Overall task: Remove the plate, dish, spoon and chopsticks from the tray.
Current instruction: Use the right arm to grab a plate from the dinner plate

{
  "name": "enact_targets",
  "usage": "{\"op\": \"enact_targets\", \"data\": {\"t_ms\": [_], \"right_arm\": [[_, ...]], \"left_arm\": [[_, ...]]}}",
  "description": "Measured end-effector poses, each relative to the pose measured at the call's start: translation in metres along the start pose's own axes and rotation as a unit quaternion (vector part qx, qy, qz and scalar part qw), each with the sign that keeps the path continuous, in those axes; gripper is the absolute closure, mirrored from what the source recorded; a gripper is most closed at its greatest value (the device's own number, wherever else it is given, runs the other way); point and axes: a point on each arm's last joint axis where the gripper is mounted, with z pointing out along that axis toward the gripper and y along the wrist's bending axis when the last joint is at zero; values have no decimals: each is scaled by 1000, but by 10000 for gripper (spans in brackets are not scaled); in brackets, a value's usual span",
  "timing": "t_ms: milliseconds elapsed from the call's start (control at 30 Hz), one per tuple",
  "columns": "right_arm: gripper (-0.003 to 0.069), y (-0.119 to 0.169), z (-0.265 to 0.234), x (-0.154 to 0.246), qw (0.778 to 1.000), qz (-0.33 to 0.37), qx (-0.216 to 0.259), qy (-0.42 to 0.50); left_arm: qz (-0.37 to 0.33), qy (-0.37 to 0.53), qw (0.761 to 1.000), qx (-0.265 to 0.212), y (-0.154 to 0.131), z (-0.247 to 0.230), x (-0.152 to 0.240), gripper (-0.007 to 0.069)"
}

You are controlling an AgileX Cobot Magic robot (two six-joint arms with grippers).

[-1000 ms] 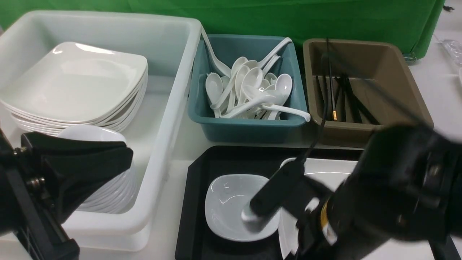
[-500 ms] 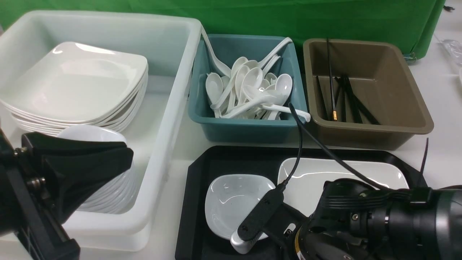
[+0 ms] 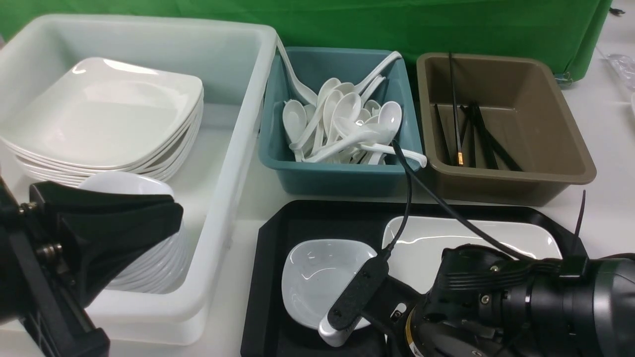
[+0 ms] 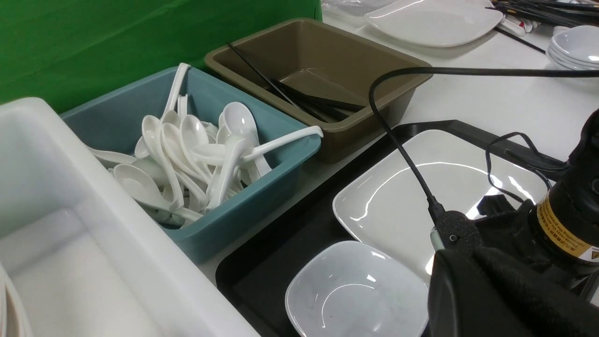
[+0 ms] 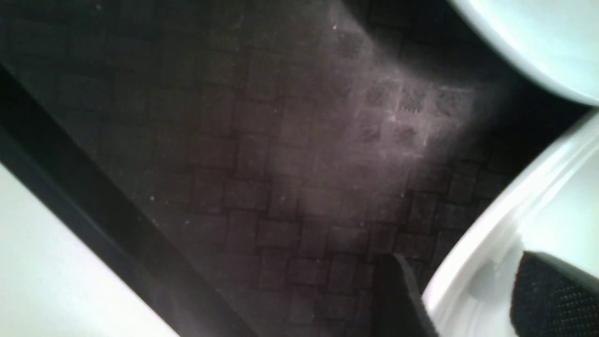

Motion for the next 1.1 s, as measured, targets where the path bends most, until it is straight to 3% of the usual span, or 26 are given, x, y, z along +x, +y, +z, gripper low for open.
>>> {"op": "enact_targets", "data": {"t_ms": [167,467,633,800,1100], "right_arm": [[290,1,4,0,1000,25,1,4],[215,0,10,-2,998,63,7,11],[324,-1,10,-3,998,55,13,10],[345,3,4,1,999,37,20,23],[559,8,-102,19,998,39,42,6]], "left_arm": [[0,2,1000,3,-1,0,0,608],[0,4,1000,5,-1,0,1,608],[0,6,1000,7,-1,0,1,608],[0,8,1000,11,-2,0,2,608],[0,13,1000,16,-3,0,2,608]]}}
